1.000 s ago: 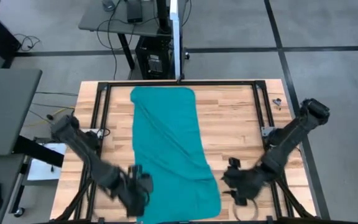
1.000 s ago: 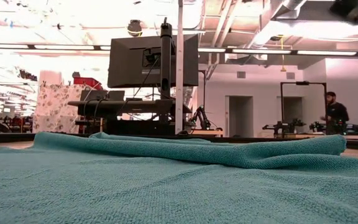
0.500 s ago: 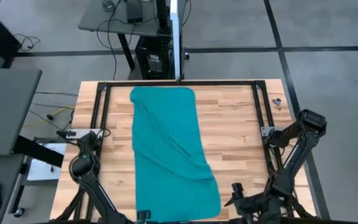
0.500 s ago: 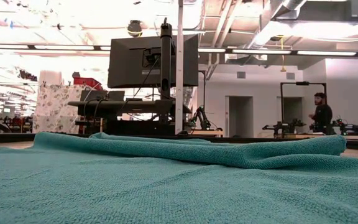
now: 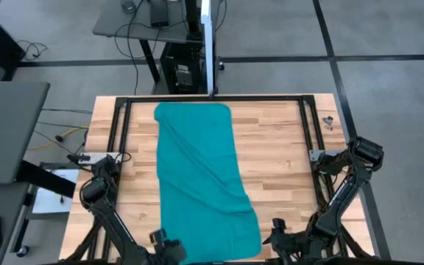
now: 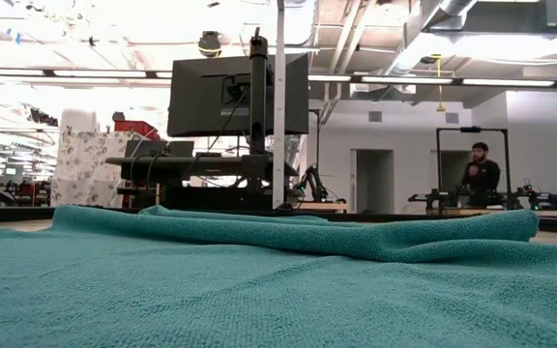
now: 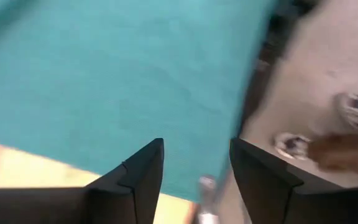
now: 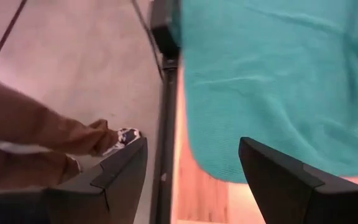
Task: Roll towel
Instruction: Fold the blue towel
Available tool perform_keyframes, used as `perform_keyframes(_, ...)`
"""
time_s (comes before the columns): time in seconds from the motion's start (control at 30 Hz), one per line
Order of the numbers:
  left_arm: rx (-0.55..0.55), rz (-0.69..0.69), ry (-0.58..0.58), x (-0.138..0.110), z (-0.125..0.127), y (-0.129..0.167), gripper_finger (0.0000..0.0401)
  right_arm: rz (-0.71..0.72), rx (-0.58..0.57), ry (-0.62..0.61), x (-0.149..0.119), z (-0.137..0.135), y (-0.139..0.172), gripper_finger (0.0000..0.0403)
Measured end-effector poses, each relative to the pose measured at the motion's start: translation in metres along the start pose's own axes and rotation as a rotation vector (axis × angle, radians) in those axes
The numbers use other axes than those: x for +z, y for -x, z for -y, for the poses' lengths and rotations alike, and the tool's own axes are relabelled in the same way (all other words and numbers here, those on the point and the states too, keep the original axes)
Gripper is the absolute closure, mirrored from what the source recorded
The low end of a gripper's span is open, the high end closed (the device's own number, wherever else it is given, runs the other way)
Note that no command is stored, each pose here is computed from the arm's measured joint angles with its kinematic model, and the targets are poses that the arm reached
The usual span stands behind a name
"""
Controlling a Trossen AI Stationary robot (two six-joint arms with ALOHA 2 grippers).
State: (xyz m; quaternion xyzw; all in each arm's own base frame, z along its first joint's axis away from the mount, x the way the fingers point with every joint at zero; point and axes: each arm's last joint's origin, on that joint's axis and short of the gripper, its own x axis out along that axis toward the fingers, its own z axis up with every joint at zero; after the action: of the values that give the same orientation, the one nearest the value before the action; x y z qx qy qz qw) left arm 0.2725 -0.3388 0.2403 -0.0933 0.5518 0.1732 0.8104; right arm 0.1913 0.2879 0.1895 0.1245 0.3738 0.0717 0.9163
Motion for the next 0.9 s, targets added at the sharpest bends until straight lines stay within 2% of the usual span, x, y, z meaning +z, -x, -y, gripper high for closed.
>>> perform_keyframes(0.1, 0.082, -0.01, 0.012, 0.009, -0.014, -0.016, 0.0244, -0.032, -0.047, -0.032, 0.004, 0.01, -0.005, 0.0155)
perform_keyframes(0.2, 0.085, -0.013, 0.035, 0.014, -0.019, -0.045, 0.025, -0.061, -0.075, -0.039, 0.008, 0.018, -0.009, 0.0155)
perform_keyframes(0.33, -0.001, -0.036, 0.125, 0.01, -0.018, -0.087, 0.0252, -0.088, -0.091, -0.043, 0.012, 0.024, -0.012, 0.0155)
perform_keyframes(0.43, -0.054, -0.016, 0.228, 0.007, -0.017, -0.101, 0.0252, -0.095, -0.088, -0.042, 0.012, 0.024, -0.013, 0.0155)
perform_keyframes(0.6, -0.108, -0.026, 0.243, -0.002, -0.011, -0.101, 0.0253, -0.105, -0.077, -0.032, 0.009, 0.022, -0.011, 0.0155)
perform_keyframes(0.77, -0.148, -0.081, 0.239, -0.024, -0.002, -0.092, 0.0253, -0.132, -0.089, -0.014, 0.006, 0.023, -0.009, 0.0155)
perform_keyframes(0.9, -0.157, -0.121, 0.232, -0.035, 0.003, -0.083, 0.0253, -0.145, -0.09, 0.075, 0.004, 0.022, -0.008, 0.0155)
